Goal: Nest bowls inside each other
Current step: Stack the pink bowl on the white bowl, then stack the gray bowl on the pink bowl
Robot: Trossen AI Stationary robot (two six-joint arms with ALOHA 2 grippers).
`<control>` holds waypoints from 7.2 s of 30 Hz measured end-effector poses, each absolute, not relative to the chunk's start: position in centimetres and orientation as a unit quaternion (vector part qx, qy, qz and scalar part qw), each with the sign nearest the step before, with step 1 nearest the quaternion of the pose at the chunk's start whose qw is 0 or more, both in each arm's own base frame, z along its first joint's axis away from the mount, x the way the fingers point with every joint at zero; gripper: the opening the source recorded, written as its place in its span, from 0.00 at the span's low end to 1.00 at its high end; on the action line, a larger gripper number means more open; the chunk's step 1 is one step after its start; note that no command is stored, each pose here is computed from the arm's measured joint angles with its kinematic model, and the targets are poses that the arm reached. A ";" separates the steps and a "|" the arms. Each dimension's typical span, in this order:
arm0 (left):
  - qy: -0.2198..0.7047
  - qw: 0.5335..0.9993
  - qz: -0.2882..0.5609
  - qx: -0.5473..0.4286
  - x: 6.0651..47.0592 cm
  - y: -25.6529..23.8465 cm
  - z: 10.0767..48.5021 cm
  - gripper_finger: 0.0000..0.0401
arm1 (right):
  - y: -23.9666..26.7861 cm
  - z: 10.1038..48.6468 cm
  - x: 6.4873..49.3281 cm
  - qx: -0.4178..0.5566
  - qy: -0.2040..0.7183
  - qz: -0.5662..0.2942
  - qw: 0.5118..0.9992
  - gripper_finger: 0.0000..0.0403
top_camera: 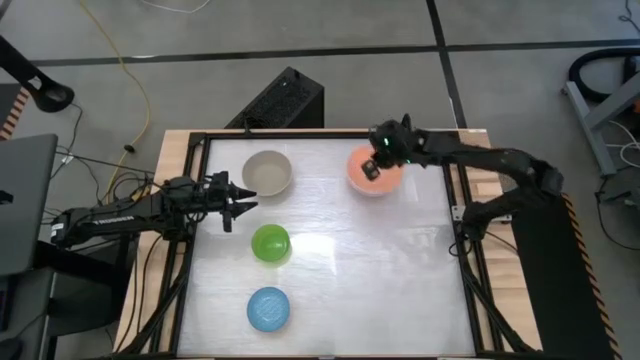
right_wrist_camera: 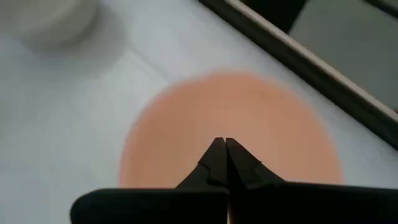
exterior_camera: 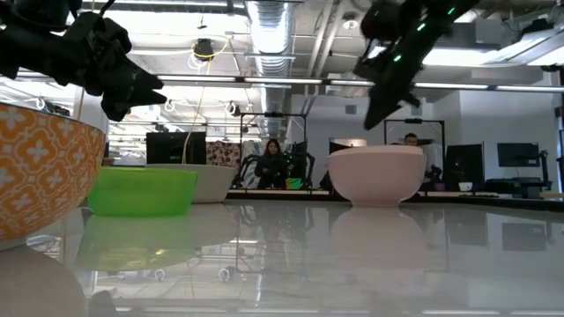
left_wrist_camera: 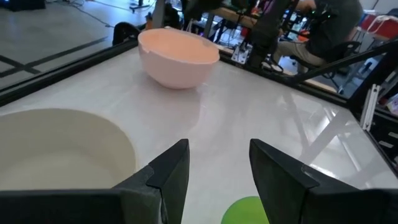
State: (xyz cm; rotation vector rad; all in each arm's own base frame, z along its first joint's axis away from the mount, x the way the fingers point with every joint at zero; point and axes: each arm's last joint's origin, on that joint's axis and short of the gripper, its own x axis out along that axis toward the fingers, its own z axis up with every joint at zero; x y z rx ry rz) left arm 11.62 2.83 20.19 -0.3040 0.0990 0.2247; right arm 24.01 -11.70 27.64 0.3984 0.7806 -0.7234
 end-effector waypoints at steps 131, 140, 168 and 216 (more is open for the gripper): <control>0.018 0.987 0.050 -0.154 11.7 2.5 21.0 0.39 | -18.6 21.3 47.9 0.245 0.349 -0.196 0.883 0.02; 0.018 0.987 0.042 -0.153 11.7 2.5 21.0 0.39 | -19.6 29.9 43.8 0.239 0.293 -0.178 0.908 0.01; 0.019 0.988 0.042 -0.150 11.7 2.5 21.0 0.39 | -14.7 31.4 18.4 0.312 0.292 -0.365 0.827 0.00; 0.016 0.987 0.042 -0.155 11.7 2.5 21.0 0.39 | -15.2 25.8 16.7 0.298 0.326 -0.420 0.793 0.31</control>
